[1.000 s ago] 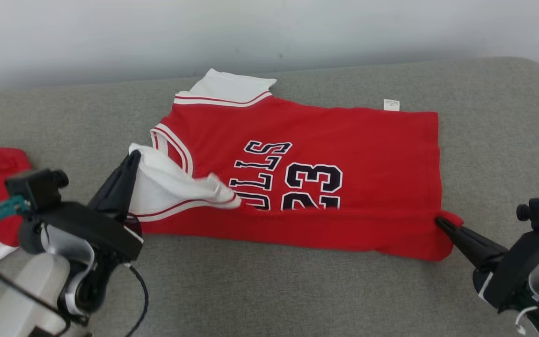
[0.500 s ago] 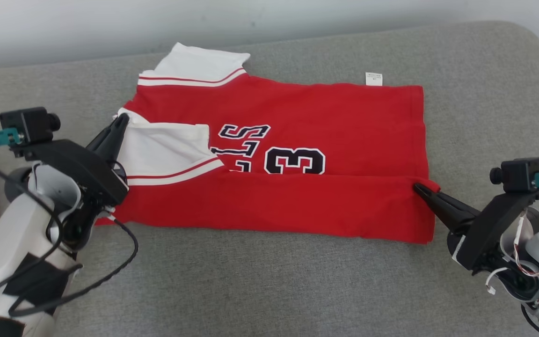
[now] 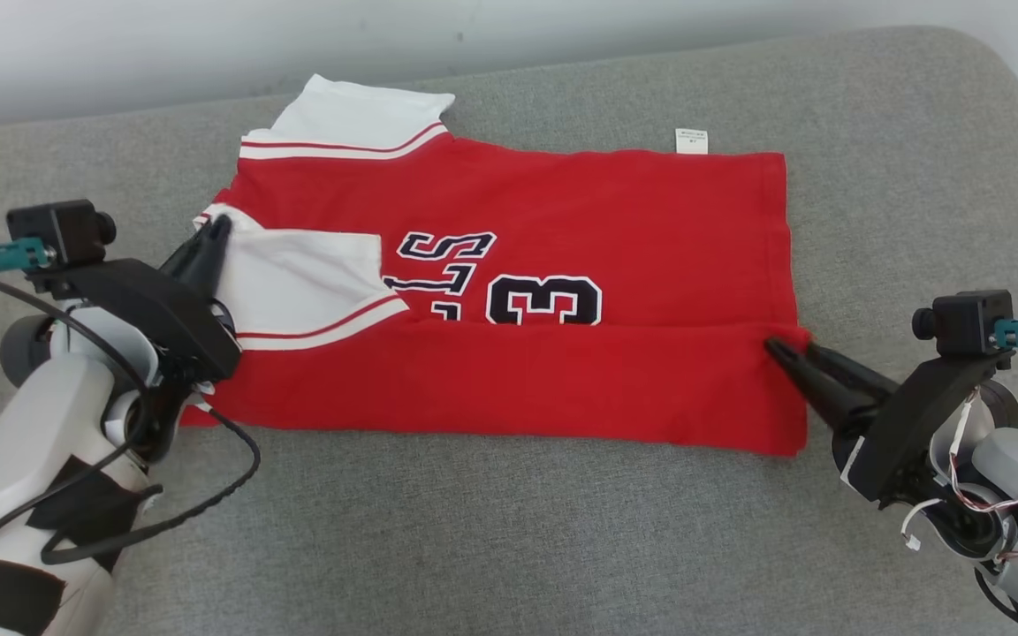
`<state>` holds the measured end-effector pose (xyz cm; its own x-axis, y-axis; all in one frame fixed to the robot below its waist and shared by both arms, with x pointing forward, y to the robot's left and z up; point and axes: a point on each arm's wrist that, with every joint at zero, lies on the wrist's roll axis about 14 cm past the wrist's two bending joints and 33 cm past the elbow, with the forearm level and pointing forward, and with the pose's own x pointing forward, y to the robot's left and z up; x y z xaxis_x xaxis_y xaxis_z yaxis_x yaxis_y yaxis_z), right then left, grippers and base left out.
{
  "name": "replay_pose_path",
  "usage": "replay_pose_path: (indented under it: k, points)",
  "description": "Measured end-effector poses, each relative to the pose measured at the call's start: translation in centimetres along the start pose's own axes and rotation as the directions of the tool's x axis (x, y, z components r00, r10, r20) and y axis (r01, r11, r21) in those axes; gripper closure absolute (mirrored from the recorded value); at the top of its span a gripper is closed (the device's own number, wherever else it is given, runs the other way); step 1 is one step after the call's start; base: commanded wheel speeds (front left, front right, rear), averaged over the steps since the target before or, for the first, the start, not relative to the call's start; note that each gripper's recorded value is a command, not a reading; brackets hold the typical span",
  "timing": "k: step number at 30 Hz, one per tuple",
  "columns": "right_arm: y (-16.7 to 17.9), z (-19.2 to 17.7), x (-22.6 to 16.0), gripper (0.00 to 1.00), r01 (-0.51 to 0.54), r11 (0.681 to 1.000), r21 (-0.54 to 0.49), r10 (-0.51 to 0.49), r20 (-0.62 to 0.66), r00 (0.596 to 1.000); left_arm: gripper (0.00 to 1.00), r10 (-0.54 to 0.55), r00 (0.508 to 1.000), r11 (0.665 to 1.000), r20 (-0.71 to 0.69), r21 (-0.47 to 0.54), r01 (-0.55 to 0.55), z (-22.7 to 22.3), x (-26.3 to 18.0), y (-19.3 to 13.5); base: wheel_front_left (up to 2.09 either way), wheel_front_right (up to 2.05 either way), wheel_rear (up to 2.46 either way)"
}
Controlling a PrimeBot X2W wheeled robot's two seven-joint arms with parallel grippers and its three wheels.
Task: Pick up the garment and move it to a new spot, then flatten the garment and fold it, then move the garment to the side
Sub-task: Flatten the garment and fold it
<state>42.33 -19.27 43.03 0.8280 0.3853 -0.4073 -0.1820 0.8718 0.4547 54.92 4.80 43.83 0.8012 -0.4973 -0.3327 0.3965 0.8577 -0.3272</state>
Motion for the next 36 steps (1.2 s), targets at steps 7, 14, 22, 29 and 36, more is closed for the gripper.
replay_pose_path:
  k: [7,14,22,29,36]
  points:
    - [-0.9,0.2,-1.1,0.0,0.023,0.999,-0.042,-0.023,0.008,1.0,0.0,0.003,0.999,1.0,0.04,0.031,-0.004,0.6,-1.1,-0.1,0.0,0.0,0.0]
    - [-1.1,1.0,-2.0,0.0,0.03,0.996,-0.083,-0.026,0.053,0.998,0.0,0.016,0.993,0.998,0.117,0.061,-0.023,1.6,-2.4,0.5,0.0,0.0,0.0]
    - [-1.1,0.3,-2.8,0.0,0.026,0.993,-0.118,-0.018,0.063,0.998,0.0,0.022,0.984,0.993,0.178,0.109,-0.042,1.3,-3.7,0.4,0.0,0.0,0.0]
    - [-0.8,0.1,-3.4,0.0,0.016,0.99,-0.141,-0.006,0.077,0.997,0.0,0.032,0.984,0.991,0.174,0.122,-0.054,-0.5,-5.1,-0.3,0.0,0.0,0.0]
    - [-1.9,-1.4,-4.7,0.0,0.042,0.987,-0.156,-0.034,0.058,0.998,0.0,0.052,0.991,0.993,0.125,0.102,-0.065,-4.0,-7.2,-0.4,0.0,0.0,0.0]
